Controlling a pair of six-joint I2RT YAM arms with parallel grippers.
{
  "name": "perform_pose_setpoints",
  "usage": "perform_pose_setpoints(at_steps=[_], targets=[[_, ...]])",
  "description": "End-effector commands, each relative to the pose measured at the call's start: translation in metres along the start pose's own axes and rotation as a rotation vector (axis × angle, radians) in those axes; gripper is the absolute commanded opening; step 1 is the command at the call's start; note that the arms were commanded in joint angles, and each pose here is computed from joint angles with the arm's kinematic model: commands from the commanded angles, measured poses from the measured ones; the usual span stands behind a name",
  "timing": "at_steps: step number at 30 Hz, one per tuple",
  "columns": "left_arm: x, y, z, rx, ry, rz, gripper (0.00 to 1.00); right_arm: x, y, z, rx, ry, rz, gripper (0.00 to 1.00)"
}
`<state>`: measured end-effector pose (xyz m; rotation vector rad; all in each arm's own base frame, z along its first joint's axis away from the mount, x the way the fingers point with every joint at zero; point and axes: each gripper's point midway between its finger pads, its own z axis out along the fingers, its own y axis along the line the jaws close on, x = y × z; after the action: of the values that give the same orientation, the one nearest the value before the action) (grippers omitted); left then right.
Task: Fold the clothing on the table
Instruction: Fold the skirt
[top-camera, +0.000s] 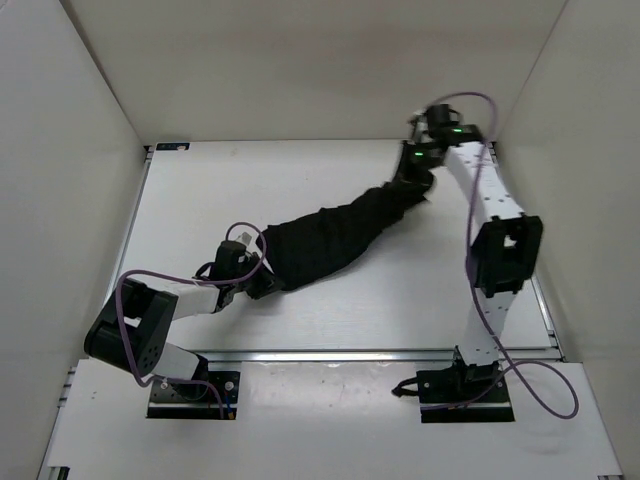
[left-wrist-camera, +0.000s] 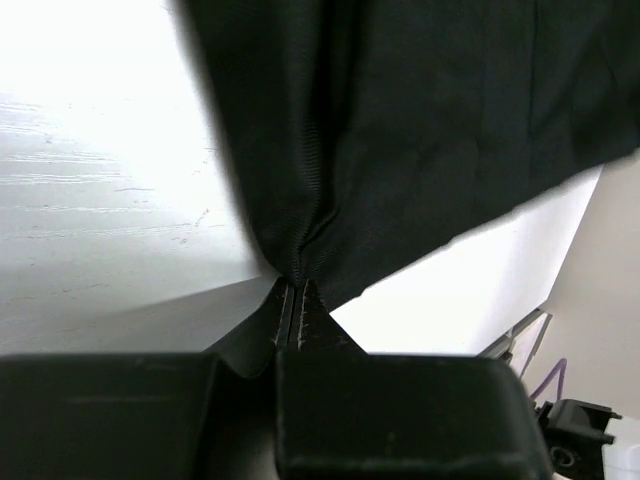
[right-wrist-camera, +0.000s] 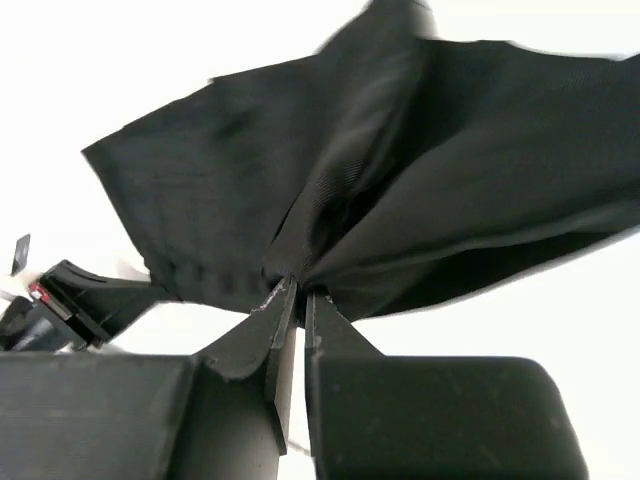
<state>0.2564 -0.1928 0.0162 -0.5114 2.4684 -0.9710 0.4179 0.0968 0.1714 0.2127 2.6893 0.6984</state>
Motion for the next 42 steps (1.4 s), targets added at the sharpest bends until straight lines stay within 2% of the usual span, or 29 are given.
perform_pose_setpoints(at_steps=[1, 2, 5, 6, 8, 9, 12, 18, 22, 26, 32, 37, 39, 41, 42], targets=[[-0.005, -0.003, -0.007, 0.017, -0.015, 0.011, 0.0, 0.052, 0.082, 0.035, 0.108, 0.141, -0.247, 0.0], [-0.005, -0.002, -0.006, 0.012, -0.015, 0.017, 0.0, 0.073, 0.105, 0.048, 0.105, 0.178, -0.316, 0.0], [-0.006, -0.001, -0.007, 0.008, -0.019, 0.013, 0.0, 0.135, 0.133, 0.09, 0.19, 0.272, -0.504, 0.0], [-0.006, 0.001, -0.007, 0.001, -0.018, 0.012, 0.0, 0.14, 0.131, 0.1, 0.231, 0.266, -0.534, 0.0], [-0.004, 0.001, -0.006, 0.004, -0.008, 0.017, 0.0, 0.184, 0.148, 0.115, 0.209, 0.302, -0.624, 0.0], [-0.004, 0.003, -0.006, -0.002, -0.008, 0.011, 0.0, 0.191, 0.161, 0.117, 0.178, 0.272, -0.642, 0.0], [-0.001, 0.005, -0.006, -0.001, -0.007, 0.002, 0.0, 0.219, 0.164, 0.127, 0.122, 0.305, -0.638, 0.0], [0.001, 0.006, -0.007, -0.005, -0.013, 0.006, 0.0, 0.223, 0.182, 0.129, 0.0, 0.306, -0.607, 0.0], [0.004, 0.009, -0.011, -0.01, -0.016, 0.008, 0.0, 0.21, 0.221, 0.113, -0.171, 0.238, -0.573, 0.0], [0.006, 0.011, -0.015, -0.012, -0.022, 0.006, 0.0, 0.208, 0.254, 0.102, -0.292, 0.244, -0.562, 0.0], [-0.006, 0.01, -0.018, -0.014, -0.05, 0.003, 0.0, 0.244, 0.26, 0.122, -0.294, 0.348, -0.594, 0.0], [-0.009, 0.014, -0.02, -0.011, -0.057, -0.016, 0.0, 0.258, 0.262, 0.131, -0.3, 0.385, -0.611, 0.0], [-0.007, 0.013, -0.02, -0.008, -0.047, -0.012, 0.0, 0.26, 0.264, 0.128, -0.305, 0.391, -0.637, 0.06], [-0.01, 0.016, -0.021, -0.009, -0.06, -0.026, 0.06, 0.251, 0.279, 0.11, -0.362, 0.336, -0.68, 0.25], [-0.013, 0.014, -0.024, 0.003, -0.07, -0.031, 0.17, 0.247, 0.286, 0.106, -0.386, 0.296, -0.712, 0.28]])
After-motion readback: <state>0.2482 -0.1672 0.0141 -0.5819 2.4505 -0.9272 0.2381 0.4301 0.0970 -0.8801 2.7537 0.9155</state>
